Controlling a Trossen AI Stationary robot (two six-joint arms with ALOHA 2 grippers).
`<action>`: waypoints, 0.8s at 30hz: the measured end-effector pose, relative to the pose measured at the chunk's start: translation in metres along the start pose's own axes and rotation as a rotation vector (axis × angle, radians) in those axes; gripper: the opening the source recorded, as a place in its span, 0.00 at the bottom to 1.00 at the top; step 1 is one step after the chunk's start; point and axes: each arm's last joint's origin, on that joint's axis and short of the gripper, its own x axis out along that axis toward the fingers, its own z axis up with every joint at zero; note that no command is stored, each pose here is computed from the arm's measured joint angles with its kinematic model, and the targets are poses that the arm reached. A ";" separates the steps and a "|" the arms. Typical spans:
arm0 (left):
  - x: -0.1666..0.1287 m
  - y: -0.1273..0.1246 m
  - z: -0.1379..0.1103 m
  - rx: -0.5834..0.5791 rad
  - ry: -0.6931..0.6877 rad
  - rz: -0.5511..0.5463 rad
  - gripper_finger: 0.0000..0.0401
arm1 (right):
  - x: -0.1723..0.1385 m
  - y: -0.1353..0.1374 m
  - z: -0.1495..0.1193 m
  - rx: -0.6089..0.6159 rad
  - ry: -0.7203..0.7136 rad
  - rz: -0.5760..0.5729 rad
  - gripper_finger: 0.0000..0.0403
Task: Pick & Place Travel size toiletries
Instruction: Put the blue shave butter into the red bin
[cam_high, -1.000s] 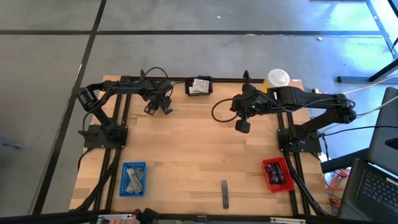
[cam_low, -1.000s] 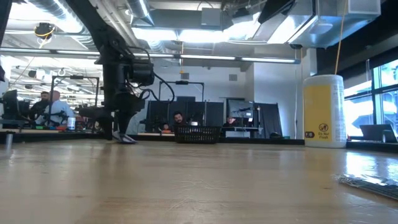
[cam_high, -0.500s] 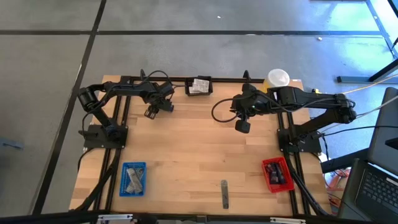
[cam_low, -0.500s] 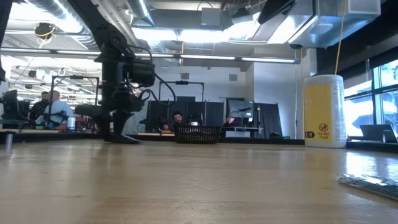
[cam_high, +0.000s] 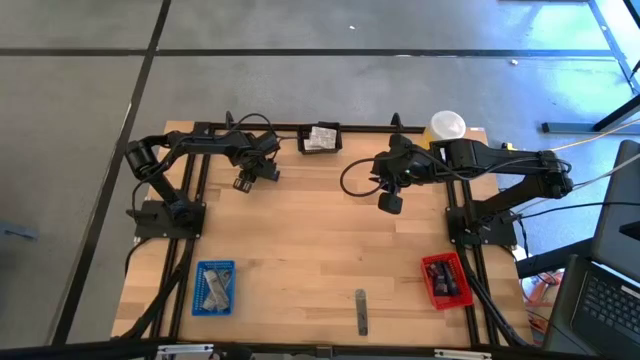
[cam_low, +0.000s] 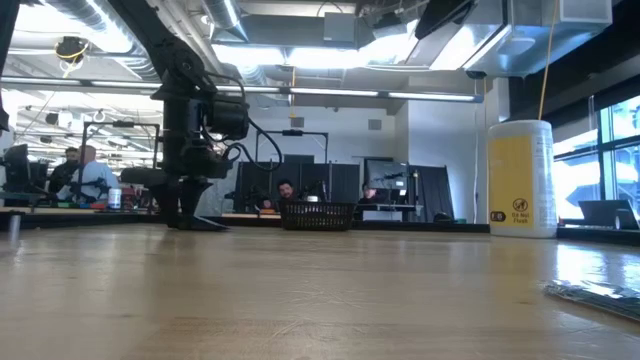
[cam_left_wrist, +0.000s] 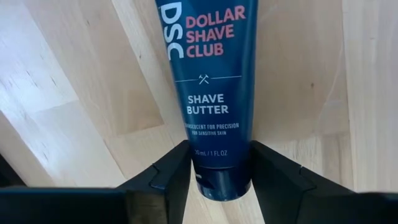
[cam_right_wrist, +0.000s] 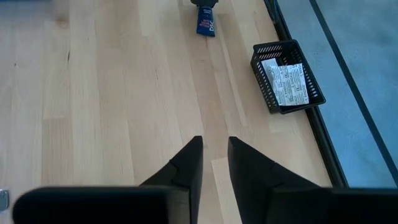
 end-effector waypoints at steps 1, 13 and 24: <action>0.000 0.000 0.000 0.000 0.000 0.000 0.37 | 0.000 0.000 0.000 0.000 0.000 0.000 0.20; 0.000 0.000 0.000 0.000 -0.002 -0.002 0.37 | 0.000 0.000 0.000 0.000 0.000 0.000 0.25; 0.000 -0.001 0.000 -0.015 -0.018 -0.018 0.37 | 0.000 0.000 0.000 -0.001 0.000 0.000 0.30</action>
